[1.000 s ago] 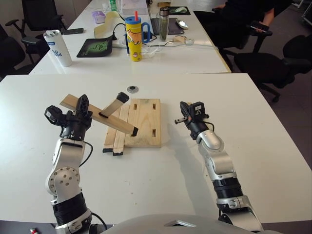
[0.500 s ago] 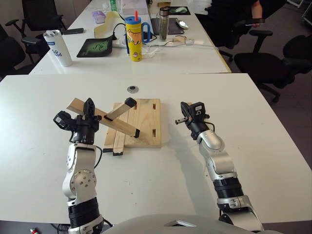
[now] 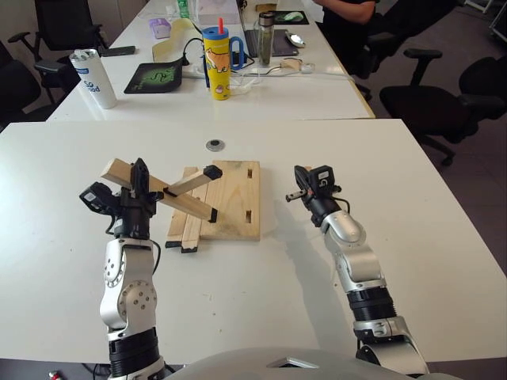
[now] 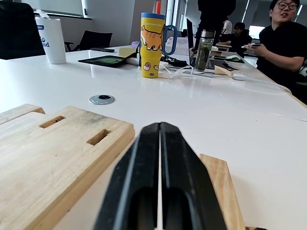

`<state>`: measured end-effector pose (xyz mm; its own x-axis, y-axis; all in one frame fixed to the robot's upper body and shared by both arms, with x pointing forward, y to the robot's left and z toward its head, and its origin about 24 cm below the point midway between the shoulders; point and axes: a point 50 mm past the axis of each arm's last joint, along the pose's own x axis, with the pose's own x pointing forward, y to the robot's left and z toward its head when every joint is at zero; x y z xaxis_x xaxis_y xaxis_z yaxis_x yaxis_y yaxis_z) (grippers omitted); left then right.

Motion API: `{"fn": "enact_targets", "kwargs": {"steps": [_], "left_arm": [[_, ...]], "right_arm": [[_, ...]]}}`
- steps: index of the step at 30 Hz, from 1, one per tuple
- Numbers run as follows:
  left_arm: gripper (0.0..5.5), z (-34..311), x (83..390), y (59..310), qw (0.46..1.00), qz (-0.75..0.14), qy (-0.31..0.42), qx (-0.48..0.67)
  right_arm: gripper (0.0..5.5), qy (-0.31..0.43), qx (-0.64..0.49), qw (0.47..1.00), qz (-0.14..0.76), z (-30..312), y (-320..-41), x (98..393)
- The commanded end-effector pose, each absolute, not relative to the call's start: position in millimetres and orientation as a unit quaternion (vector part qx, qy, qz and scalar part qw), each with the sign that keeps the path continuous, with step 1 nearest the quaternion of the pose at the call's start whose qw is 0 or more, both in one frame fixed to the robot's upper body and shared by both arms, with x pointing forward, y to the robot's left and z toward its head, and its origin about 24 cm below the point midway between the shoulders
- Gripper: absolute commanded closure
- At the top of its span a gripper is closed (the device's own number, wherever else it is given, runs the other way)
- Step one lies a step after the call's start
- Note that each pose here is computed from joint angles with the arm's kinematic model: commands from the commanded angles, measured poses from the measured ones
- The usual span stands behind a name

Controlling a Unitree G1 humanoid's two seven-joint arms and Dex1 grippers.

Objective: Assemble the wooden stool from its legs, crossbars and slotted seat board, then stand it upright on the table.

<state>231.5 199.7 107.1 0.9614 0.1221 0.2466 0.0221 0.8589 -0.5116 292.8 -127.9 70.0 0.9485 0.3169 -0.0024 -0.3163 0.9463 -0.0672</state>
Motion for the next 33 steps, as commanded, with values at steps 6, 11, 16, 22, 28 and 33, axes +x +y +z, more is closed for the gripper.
{"fn": "enact_targets", "kwargs": {"steps": [6,11,16,22,28,33], "left_arm": [[4.48,90.8,233.6,159.3,0.989,-0.041,-0.061,-0.127],[4.48,93.1,235.1,151.6,0.991,-0.072,-0.058,-0.101],[4.48,91.8,236.0,141.7,0.991,-0.114,-0.053,-0.052],[4.48,94.5,240.4,146.4,0.990,-0.110,-0.050,-0.072],[3.85,115.5,250.2,167.8,0.990,-0.062,-0.102,-0.078],[3.35,132.1,255.8,170.8,0.986,-0.061,-0.133,-0.076]], "right_arm": [[5.50,-0.013,-0.040,0.986,0.164,74.9,-128.4,296.5],[5.50,-0.015,-0.039,0.986,0.162,75.3,-128.2,298.3],[5.50,-0.018,-0.038,0.986,0.160,74.9,-127.2,298.3],[5.50,-0.018,-0.038,0.987,0.157,73.4,-128.2,297.7],[5.50,-0.017,-0.037,0.987,0.158,72.2,-127.5,296.5],[5.50,-0.014,-0.037,0.987,0.158,70.9,-127.0,297.3]]}}
